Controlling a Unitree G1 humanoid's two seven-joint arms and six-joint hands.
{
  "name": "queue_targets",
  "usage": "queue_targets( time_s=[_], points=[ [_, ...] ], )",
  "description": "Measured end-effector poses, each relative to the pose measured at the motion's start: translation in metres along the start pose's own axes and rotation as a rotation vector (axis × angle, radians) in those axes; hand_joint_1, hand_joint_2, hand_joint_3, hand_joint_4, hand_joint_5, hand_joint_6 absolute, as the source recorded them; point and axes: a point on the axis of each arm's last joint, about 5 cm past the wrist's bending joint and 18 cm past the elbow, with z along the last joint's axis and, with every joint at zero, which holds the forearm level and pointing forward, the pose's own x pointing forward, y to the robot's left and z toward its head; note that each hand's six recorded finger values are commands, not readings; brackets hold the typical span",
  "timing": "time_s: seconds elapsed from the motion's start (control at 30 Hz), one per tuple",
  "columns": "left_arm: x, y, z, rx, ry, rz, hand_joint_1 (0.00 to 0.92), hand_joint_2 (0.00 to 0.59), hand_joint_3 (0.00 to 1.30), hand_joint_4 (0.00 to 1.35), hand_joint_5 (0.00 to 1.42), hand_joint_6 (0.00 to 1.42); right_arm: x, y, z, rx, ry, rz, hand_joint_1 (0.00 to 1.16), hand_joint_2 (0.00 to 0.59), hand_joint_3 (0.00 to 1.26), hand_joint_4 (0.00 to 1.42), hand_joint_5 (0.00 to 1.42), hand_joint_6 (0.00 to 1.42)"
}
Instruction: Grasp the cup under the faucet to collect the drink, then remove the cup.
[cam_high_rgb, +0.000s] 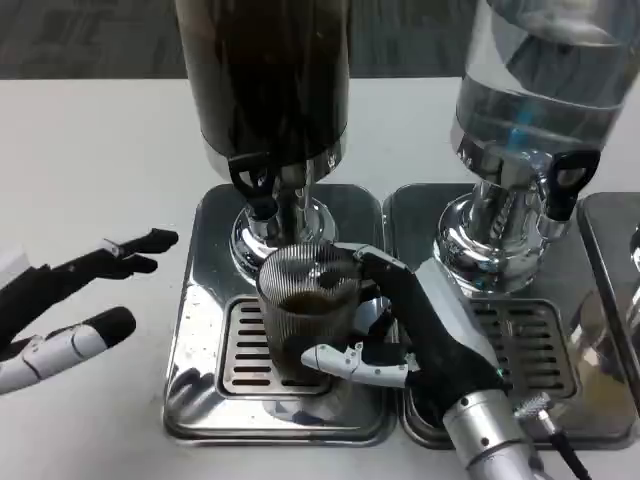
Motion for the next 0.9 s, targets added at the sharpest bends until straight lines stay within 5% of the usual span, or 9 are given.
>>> queue_targets(
  time_s=[0.27, 0.9],
  points=[
    [0.003, -0.006, 0.0032, 0.12, -0.054, -0.081, 0.0, 0.139, 0.04, 0.0, 0.04, 0.13, -0.002, -0.0015, -0.0007, 0.001, 0.004, -0.009, 0.74, 0.283, 0.36, 0.46, 0.64, 0.97],
    [0.005, -0.012, 0.0032, 0.227, -0.069, -0.152, 0.0, 0.089, 0.0, 0.0, 0.0, 0.01, -0.009, -0.0076, -0.0022, 0.006, 0.014, -0.042, 0.7, 0.302, 0.37, 0.47, 0.66, 0.99]
  ],
)
